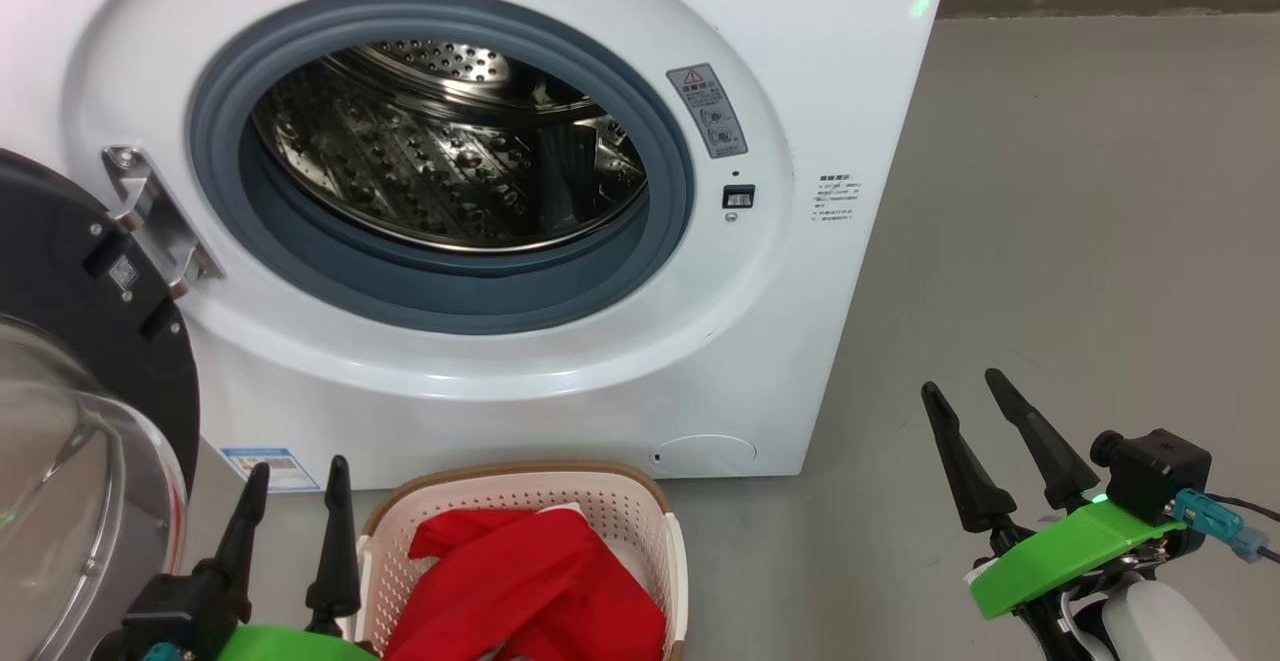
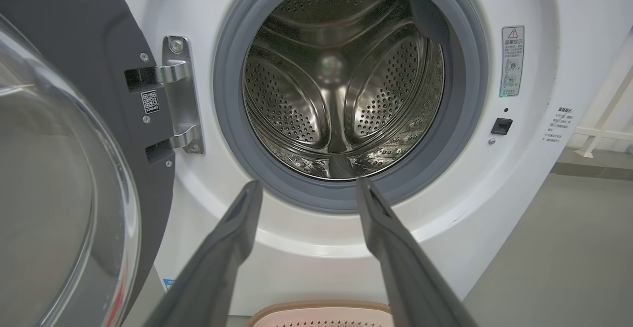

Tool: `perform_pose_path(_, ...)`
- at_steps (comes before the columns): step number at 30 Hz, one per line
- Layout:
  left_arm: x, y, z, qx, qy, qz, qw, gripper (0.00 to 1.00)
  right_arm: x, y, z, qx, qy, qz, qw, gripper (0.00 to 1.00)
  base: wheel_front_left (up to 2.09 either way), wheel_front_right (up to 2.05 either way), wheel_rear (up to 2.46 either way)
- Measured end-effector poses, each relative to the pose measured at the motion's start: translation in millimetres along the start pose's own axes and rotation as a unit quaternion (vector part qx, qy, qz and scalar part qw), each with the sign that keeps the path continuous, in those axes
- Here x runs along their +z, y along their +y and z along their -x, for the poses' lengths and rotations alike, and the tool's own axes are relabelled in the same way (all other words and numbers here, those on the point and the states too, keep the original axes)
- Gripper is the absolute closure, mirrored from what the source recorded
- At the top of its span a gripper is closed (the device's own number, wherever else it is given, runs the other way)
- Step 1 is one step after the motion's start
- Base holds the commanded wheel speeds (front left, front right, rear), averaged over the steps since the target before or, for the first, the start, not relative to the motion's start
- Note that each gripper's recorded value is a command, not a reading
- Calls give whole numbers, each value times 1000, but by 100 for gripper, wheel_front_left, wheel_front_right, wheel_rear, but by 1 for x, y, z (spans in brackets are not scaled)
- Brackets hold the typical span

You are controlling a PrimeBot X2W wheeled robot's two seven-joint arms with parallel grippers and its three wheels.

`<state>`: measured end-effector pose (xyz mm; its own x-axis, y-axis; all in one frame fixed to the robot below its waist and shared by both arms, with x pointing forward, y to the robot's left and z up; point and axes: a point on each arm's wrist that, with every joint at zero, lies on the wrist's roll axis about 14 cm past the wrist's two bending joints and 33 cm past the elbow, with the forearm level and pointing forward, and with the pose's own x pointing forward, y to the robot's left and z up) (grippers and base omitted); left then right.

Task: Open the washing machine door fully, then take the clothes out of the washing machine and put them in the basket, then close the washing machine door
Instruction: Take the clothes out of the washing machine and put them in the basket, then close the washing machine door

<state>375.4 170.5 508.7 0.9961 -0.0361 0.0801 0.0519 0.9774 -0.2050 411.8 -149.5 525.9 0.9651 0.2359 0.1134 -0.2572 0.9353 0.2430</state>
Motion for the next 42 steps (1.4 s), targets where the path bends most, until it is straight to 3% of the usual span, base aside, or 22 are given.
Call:
perform_pose_path(32,-6,-2,-1,-3,9,1,1000,0,-1,-3,1,-5,1,0,1000,0,0,0,0)
perform_pose_path(42,-8,-1,-1,-2,12,5,1000,0,-2,-3,1,-4,2,0,1000,0,-88,88,0)
